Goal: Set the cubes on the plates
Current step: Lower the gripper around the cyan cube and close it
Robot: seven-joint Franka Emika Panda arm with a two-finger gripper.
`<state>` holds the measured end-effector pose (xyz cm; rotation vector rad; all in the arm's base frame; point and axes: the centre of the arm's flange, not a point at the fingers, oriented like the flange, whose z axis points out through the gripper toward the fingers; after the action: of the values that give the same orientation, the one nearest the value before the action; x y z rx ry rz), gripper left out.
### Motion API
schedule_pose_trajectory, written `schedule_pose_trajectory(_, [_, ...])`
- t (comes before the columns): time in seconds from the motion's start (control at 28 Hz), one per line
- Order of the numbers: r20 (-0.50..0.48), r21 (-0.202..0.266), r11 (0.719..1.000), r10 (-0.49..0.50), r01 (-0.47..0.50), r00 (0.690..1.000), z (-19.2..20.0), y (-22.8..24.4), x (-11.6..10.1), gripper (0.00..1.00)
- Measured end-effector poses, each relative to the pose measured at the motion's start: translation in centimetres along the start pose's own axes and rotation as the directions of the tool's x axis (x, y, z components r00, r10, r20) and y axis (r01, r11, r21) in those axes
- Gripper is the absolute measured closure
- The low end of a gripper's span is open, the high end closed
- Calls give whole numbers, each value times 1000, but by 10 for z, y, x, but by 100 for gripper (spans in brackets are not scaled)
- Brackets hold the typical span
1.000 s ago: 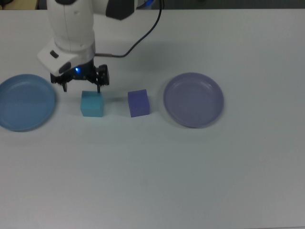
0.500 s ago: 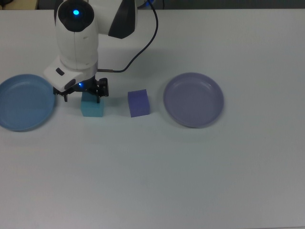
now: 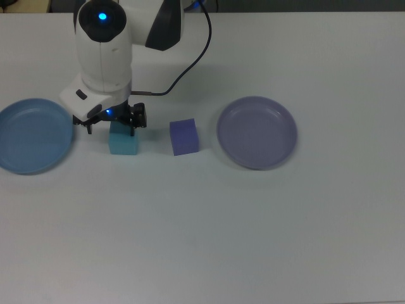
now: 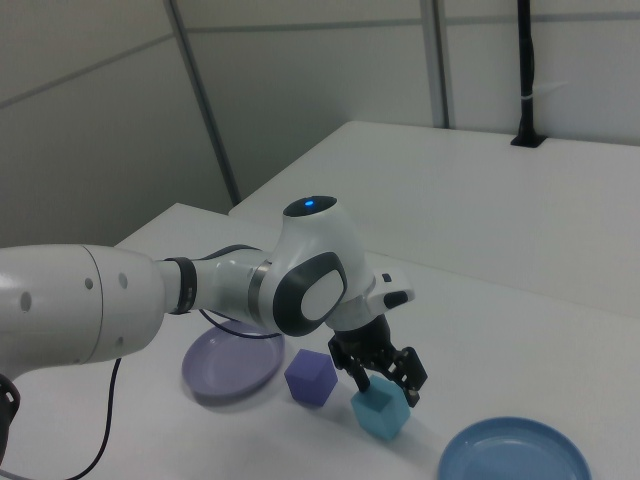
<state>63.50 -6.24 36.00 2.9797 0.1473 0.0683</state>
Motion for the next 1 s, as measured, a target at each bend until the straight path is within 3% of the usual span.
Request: schedule_pose_trajectory(1.0, [38, 34, 999, 5, -7, 999, 7, -4, -7, 0])
